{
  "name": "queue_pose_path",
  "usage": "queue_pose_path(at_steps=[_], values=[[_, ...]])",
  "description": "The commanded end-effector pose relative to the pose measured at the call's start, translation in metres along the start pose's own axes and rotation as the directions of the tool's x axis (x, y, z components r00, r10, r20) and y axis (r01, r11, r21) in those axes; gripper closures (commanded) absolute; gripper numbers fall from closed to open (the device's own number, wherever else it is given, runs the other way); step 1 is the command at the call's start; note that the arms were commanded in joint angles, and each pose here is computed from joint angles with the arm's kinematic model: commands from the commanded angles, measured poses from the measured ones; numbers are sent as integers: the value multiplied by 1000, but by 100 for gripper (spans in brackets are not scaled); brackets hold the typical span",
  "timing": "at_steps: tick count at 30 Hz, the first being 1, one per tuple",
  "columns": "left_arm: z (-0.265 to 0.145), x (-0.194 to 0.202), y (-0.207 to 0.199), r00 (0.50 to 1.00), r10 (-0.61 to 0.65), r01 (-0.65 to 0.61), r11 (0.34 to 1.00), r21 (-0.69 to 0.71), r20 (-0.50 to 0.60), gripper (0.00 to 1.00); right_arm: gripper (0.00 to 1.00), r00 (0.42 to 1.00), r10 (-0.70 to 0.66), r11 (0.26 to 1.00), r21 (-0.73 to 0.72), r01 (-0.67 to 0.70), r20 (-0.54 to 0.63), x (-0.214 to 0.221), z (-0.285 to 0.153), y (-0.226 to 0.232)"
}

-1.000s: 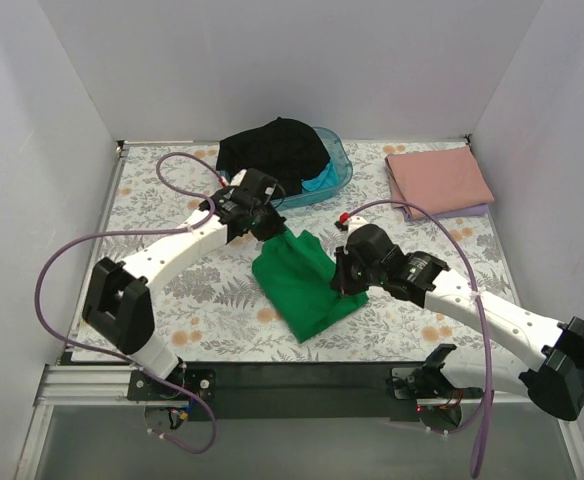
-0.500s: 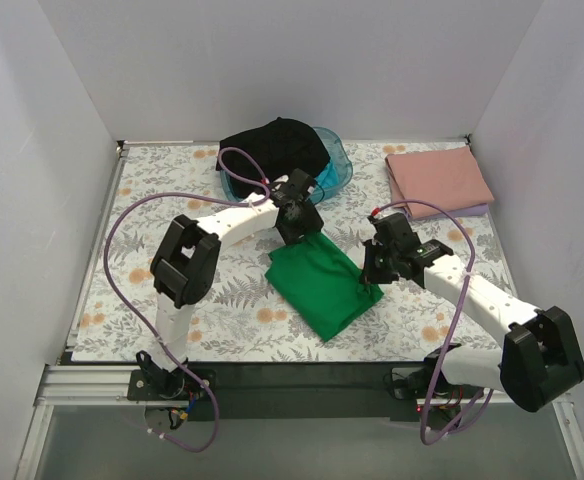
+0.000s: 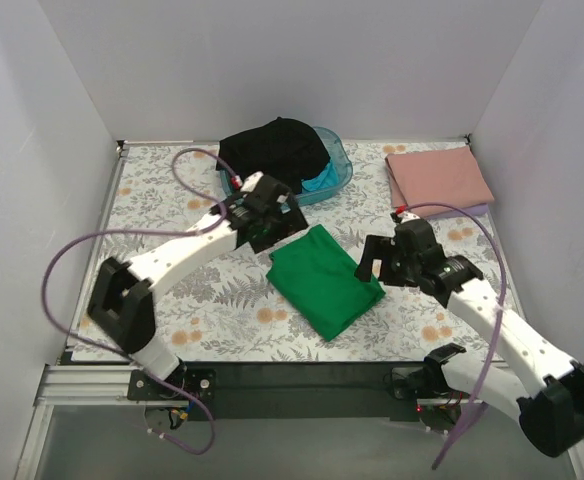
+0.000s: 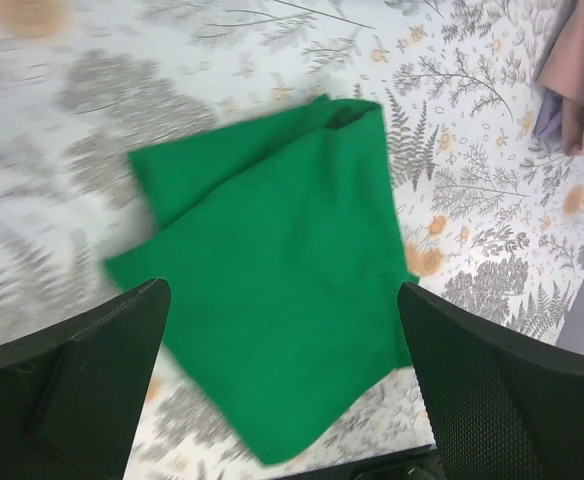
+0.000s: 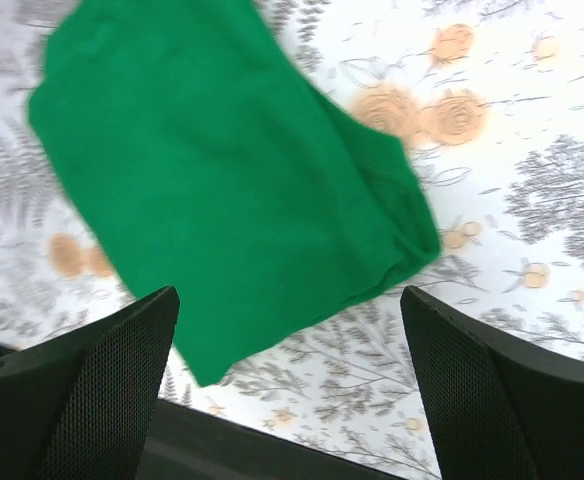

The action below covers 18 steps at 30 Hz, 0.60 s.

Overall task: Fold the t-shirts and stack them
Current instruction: Fold the tshirt, then neatly place the folded tshirt to the corner

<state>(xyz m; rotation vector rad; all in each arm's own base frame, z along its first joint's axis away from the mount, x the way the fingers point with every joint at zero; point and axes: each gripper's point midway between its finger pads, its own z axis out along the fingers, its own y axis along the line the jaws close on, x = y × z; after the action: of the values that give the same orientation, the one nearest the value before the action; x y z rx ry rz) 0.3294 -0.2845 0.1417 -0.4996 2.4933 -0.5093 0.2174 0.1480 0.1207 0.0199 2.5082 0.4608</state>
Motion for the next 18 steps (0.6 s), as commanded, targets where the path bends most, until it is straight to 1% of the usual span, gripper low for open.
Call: queue_pose_path(at_steps=[1,2,3,4,5,6,7,8,9,10,11,12,13,14,15,18], values=[[-66,-31,46,977,-51,54,999,-6,207,2,2,997,66,989,-126,-71,-50,34,-8,15],[-68,-22,78,974,-61,76,995,-59,216,2,2,992,105,983,-142,-113,-63,42,-8,20],[-96,-33,85,947,-138,147,989,-11,289,2,2,992,115,980,-156,-123,-60,46,-7,23],[-107,-33,95,934,-171,179,984,5,313,2,2,989,124,980,-145,-134,-78,59,0,20],[-104,-22,119,931,-178,196,980,-27,320,2,2,990,120,973,-187,-131,-69,60,2,33],[-110,-22,127,918,-202,219,976,-12,340,2,2,990,117,973,-190,-130,-80,66,5,36],[-127,-24,130,901,-239,233,971,59,363,2,2,990,114,975,-180,-127,-82,69,9,37],[-122,-15,145,903,-232,232,972,43,363,2,2,990,113,976,-176,-126,-80,72,10,44],[-124,-10,151,902,-246,241,969,57,355,2,2,989,114,981,-144,-126,-90,76,17,42],[-132,-8,153,891,-283,265,959,98,356,2,2,990,115,985,-120,-125,-83,77,21,40],[-132,-3,160,892,-287,275,958,87,349,2,2,989,122,984,-121,-132,-81,76,23,45],[-131,0,165,892,-290,280,957,79,346,2,2,985,150,983,-98,-158,-87,79,28,44],[-134,0,166,888,-300,290,953,82,348,2,2,983,173,981,-71,-178,-67,77,31,40],[-134,4,173,893,-295,296,954,50,341,2,2,980,189,980,-48,-193,-66,80,35,35],[-137,4,174,893,-297,301,953,40,339,2,2,971,233,972,-14,-234,-44,79,40,30],[-134,10,181,908,-272,296,955,-29,318,2,2,960,279,960,26,-278,-27,86,48,18]])
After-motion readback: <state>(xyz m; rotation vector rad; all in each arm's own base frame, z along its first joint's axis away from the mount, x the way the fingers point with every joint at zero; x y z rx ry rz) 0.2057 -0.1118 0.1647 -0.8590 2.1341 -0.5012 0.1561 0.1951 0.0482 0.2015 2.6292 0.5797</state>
